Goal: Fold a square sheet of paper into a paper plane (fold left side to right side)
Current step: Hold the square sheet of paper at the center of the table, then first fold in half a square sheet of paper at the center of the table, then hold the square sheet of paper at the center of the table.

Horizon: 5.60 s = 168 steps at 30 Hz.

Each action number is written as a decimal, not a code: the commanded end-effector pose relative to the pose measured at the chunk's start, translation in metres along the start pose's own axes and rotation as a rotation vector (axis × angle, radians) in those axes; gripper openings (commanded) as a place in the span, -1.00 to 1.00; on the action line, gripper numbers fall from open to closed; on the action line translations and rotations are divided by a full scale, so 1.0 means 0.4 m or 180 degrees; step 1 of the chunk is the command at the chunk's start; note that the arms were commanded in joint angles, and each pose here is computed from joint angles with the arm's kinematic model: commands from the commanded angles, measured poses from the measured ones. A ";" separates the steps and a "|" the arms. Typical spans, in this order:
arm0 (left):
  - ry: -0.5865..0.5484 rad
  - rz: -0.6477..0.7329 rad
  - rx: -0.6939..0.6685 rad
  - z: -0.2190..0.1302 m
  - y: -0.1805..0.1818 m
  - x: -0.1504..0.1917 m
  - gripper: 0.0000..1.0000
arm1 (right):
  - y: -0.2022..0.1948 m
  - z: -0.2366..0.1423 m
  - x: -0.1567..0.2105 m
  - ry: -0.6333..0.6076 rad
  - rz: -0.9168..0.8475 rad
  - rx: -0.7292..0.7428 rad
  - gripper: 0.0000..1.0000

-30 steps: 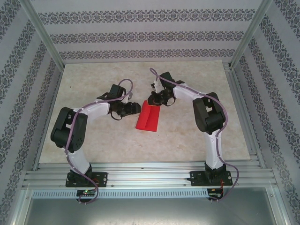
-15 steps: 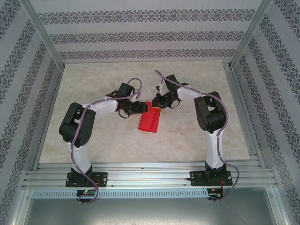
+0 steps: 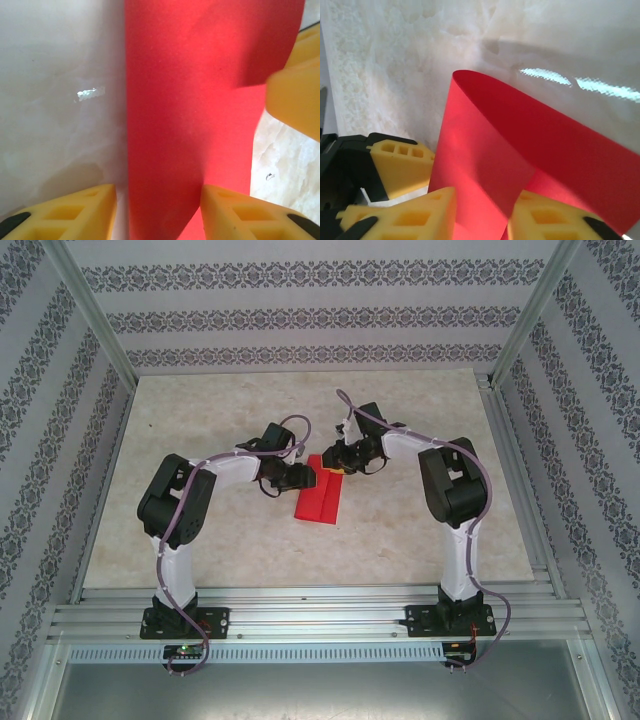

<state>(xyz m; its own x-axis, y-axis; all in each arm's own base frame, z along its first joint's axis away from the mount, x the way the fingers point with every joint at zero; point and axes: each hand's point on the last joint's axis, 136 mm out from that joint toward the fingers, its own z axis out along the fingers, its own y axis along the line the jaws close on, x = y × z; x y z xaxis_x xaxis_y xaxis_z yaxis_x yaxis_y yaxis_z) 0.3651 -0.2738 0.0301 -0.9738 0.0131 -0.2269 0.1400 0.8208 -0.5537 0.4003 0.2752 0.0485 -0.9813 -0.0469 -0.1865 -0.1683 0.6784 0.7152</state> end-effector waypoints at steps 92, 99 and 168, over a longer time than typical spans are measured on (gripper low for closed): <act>-0.0058 0.0031 0.0162 -0.002 -0.047 -0.005 -0.04 | 0.016 0.024 0.078 -0.0449 0.0699 -0.0263 -0.22; -0.0059 0.0033 0.0165 -0.003 -0.048 -0.004 -0.04 | 0.021 0.022 0.079 -0.0463 0.0696 -0.0282 -0.34; 0.0074 0.0069 0.0202 0.027 -0.083 0.026 0.04 | -0.099 -0.041 0.090 -0.0287 0.0513 0.0544 -1.00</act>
<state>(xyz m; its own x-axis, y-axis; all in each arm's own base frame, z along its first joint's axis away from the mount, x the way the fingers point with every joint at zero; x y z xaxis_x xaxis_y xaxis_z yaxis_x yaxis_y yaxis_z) 0.3495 -0.2959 0.0351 -0.9778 0.0285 -0.2074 0.1485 0.7928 -0.5911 0.3597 0.2395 0.0271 -0.9842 0.1286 -0.1214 0.0230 0.7737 0.6332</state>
